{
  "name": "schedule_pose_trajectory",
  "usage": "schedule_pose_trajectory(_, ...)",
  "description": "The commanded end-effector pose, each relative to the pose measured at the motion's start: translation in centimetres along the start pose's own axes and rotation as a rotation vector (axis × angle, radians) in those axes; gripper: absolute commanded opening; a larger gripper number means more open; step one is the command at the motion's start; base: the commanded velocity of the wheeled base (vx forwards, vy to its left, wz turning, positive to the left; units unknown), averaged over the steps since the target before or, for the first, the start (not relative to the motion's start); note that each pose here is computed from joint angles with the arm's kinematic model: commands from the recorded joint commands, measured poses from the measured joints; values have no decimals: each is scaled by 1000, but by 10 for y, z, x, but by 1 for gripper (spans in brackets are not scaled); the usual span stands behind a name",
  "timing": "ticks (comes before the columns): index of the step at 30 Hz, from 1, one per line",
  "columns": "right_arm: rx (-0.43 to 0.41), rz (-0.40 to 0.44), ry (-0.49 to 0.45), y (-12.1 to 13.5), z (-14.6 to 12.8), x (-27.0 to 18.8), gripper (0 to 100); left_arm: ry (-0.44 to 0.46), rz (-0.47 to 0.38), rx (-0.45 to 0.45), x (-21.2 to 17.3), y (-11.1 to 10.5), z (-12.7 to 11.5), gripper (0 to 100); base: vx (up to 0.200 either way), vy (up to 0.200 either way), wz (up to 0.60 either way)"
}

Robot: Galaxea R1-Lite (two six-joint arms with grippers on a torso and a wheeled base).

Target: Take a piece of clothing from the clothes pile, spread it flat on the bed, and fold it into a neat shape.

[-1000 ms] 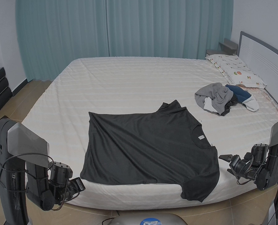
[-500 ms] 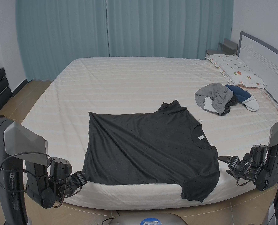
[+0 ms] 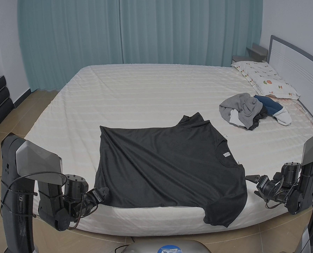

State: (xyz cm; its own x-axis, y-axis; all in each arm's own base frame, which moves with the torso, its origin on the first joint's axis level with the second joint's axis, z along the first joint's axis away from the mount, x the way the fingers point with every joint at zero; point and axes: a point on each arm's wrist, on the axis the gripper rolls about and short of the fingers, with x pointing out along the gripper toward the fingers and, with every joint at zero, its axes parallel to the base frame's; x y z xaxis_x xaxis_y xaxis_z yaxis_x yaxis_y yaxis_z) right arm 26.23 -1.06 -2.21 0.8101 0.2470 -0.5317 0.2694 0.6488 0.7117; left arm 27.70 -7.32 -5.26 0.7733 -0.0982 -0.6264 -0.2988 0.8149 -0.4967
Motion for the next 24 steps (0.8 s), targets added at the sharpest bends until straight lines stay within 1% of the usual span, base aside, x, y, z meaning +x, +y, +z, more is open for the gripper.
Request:
schedule_pose_trajectory(1,0,1,0,0,0,0,100,1,5,0,7,1,-2,0,0,0,0)
schedule_pose_trajectory(3,1,-1,2,0,0,0,100,-1,11,1,7,2,-3,0,0,0,0)
schedule_pose_trajectory(7,0,0,-3,0,1,0,100,-22,57,-2,9,7,-3,0,0,0,0)
schedule_pose_trajectory(10,1,-2,-1,0,0,0,100,-16,69,1,6,9,-5,0,0,0,0)
schedule_pose_trajectory(13,1,-3,0,-1,0,0,100,3,101,14,-2,14,-9,0,0,0,0)
schedule_pose_trajectory(21,3,-6,3,-1,-1,-1,100,5,110,35,-12,16,-7,0,0,0,0)
schedule_pose_trajectory(24,-3,-14,9,-3,-3,-1,100,11,120,65,-20,18,-7,0,0,0,0)
